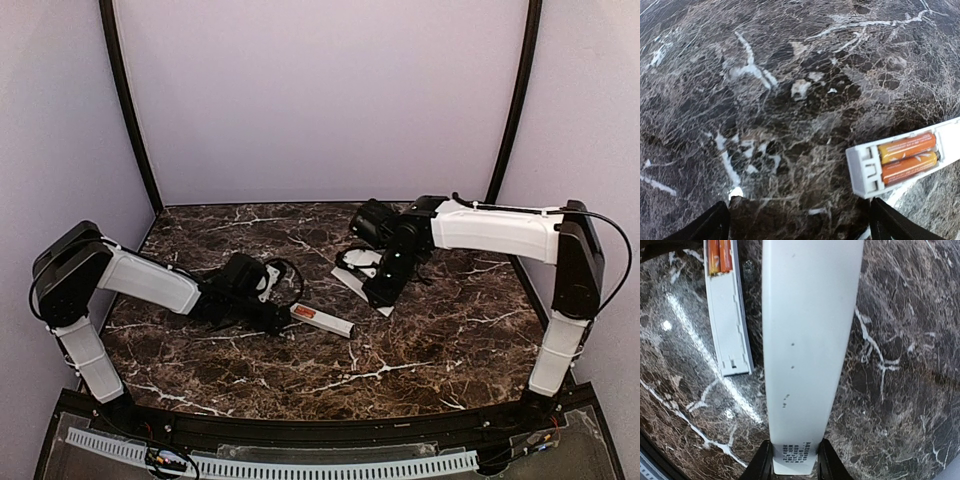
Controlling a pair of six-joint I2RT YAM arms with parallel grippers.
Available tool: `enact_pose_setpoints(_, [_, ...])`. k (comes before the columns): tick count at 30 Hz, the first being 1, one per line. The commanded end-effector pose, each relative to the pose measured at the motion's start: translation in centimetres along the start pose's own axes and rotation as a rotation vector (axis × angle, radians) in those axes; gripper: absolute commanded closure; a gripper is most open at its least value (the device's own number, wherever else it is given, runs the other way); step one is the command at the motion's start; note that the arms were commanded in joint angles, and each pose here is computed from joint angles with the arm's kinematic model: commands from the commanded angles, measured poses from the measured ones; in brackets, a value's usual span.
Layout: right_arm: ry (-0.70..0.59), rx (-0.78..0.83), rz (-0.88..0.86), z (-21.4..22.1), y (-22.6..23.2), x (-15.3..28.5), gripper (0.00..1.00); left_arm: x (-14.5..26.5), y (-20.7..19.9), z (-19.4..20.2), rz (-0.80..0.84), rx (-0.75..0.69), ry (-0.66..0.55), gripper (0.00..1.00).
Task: Load the batteries into the remote control
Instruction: Adjust the remote control without the battery cover at the center of the board, then load the battery cover onto the remote control without the battery cover.
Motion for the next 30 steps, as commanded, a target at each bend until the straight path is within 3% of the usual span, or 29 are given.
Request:
enact_pose_setpoints(1, [-0.07, 0.04, -0.079, -3.0, 0.9, -0.3, 0.86, 2.5, 1.1, -0.2, 0.016, 0.117, -0.061, 0.02])
enact_pose_setpoints(8, [-0.061, 0.122, -0.13, -5.2, 3.6, -2.0, 0.86, 5.3, 3.3, 1.1, 0.012, 0.279, -0.149, 0.01])
enact_pose_setpoints(30, [0.062, 0.233, -0.155, -6.4, 6.8, -6.0, 0.83, 7.6, 4.6, 2.3, -0.018, 0.357, -0.202, 0.0])
Point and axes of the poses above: each gripper's point midway between its finger pads, its own x axis back along the fingers, its own y axis along the line the jaws close on, z = x × y, the point moved 7 cm from there along x, back along the fingers, and after that the axes turned 7 degrees about -x, right-handed, at the moved point
